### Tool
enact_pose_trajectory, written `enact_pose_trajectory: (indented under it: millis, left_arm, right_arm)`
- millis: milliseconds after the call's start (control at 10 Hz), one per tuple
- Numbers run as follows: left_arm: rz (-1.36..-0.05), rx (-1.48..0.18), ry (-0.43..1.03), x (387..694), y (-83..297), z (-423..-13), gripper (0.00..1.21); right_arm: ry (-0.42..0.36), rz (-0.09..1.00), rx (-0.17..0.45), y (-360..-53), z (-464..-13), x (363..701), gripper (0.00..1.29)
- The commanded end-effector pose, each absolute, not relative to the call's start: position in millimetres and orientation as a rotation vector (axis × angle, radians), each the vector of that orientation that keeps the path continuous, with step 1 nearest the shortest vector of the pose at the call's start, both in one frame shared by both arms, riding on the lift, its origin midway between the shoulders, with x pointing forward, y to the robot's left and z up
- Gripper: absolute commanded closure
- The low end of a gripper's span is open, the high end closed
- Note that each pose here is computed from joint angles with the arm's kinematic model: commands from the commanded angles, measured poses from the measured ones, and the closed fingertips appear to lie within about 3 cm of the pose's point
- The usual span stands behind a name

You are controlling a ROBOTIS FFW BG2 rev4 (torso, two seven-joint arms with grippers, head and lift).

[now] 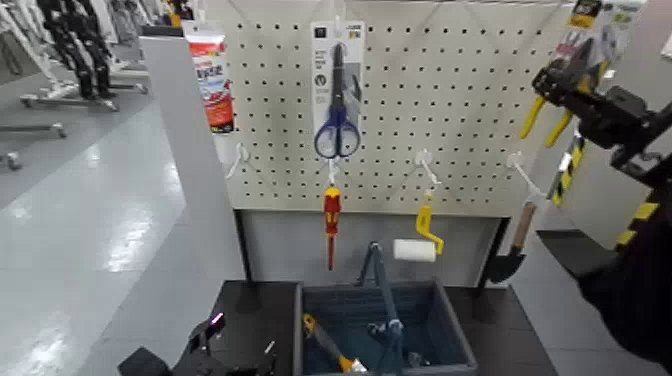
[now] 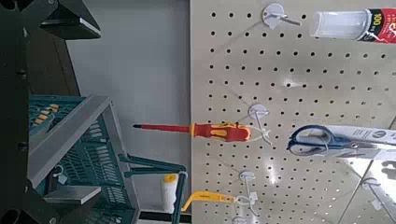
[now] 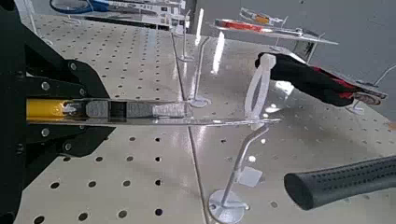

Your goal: Put the yellow pliers into the crate.

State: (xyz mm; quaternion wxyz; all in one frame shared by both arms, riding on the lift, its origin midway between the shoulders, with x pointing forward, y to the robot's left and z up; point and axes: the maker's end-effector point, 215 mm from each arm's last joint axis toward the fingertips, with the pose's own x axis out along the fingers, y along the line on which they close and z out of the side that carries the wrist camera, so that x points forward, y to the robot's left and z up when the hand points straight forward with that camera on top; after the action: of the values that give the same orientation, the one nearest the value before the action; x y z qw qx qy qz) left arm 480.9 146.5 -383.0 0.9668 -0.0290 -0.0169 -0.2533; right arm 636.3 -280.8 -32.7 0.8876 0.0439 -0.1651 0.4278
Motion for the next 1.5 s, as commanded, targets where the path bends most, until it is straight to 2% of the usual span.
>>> enact_pose_trajectory:
  millis: [100,400,700,1100,1200,1300,1500]
  left_arm:
    - [-0.512,-0.059,-0.034,481,146,-383,0.13]
    - [-0.512,-0.061,-0.031,481,146,-384,0.13]
    - [-0.506,-0.066,-0.027,480,145,-387,0.13]
    - [-0.501,-0.088,-0.027,481,142,-393,0.13]
    - [-0.503,-0.092,-0.027,481,141,-393,0.13]
    - [-0.504,-0.094,-0.026,481,140,-394,0.13]
    - [-0.501,-0.102,-0.022,480,138,-397,0.13]
  right_arm:
    - [-0.365,0.907,0.083,-268,-28,623,1.14]
    - [-0.371,0.913,0.136,-229,-46,608,1.17]
    - [-0.328,0.908,0.207,-193,-83,586,1.17]
    - [-0.180,0.931,0.312,-157,-158,557,1.17]
    - [-0.140,0.920,0.323,-153,-179,554,1.17]
    - [-0.076,0.897,0.297,-152,-203,552,1.17]
    - [0.016,0.861,0.314,-156,-250,542,1.17]
